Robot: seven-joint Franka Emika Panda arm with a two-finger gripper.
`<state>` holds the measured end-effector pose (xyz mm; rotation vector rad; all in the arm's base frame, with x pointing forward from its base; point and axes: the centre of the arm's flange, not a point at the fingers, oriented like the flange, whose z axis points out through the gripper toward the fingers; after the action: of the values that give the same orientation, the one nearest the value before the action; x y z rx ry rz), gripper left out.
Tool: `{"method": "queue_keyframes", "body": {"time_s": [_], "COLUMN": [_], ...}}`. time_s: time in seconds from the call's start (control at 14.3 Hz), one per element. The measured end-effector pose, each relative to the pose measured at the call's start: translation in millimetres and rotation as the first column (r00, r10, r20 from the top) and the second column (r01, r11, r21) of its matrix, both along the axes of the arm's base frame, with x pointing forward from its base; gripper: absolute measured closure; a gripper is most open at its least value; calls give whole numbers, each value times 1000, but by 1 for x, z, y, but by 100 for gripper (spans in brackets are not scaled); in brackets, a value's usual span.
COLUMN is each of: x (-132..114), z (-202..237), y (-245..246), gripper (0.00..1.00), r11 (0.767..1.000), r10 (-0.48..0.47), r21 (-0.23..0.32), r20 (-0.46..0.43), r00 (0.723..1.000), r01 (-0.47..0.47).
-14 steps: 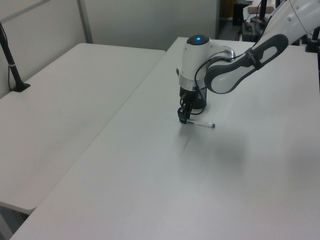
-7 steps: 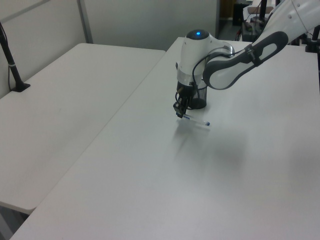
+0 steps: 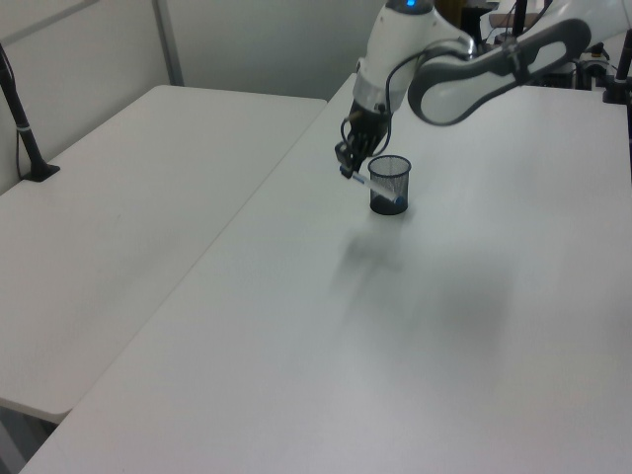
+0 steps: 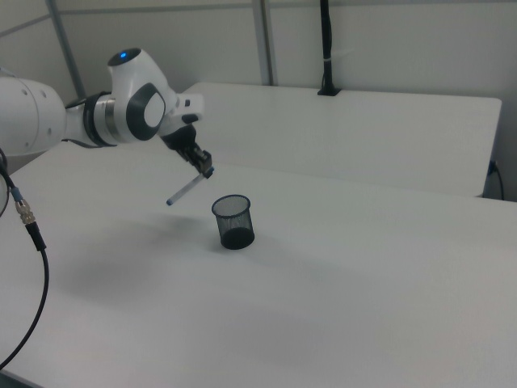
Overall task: Insert the marker
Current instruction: 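Lift the marker and carry it above the black mesh cup, then lower the marker into the cup and open the gripper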
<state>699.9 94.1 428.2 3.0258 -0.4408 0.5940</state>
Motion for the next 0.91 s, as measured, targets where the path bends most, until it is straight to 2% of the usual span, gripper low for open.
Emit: {"method": "queue_keyframes", "body": {"time_s": [0.35,0.56,0.91], "x": [2,3,1], "z": [48,63,44], "y": [-58,-96,-124], "gripper": [82,81,81], "r11": [997,994,997], "r10": [-78,-108,-40], "r21": [20,4,-51], "r20": [116,169,195], "r00": [990,980,980], "r01": [76,109,50]}}
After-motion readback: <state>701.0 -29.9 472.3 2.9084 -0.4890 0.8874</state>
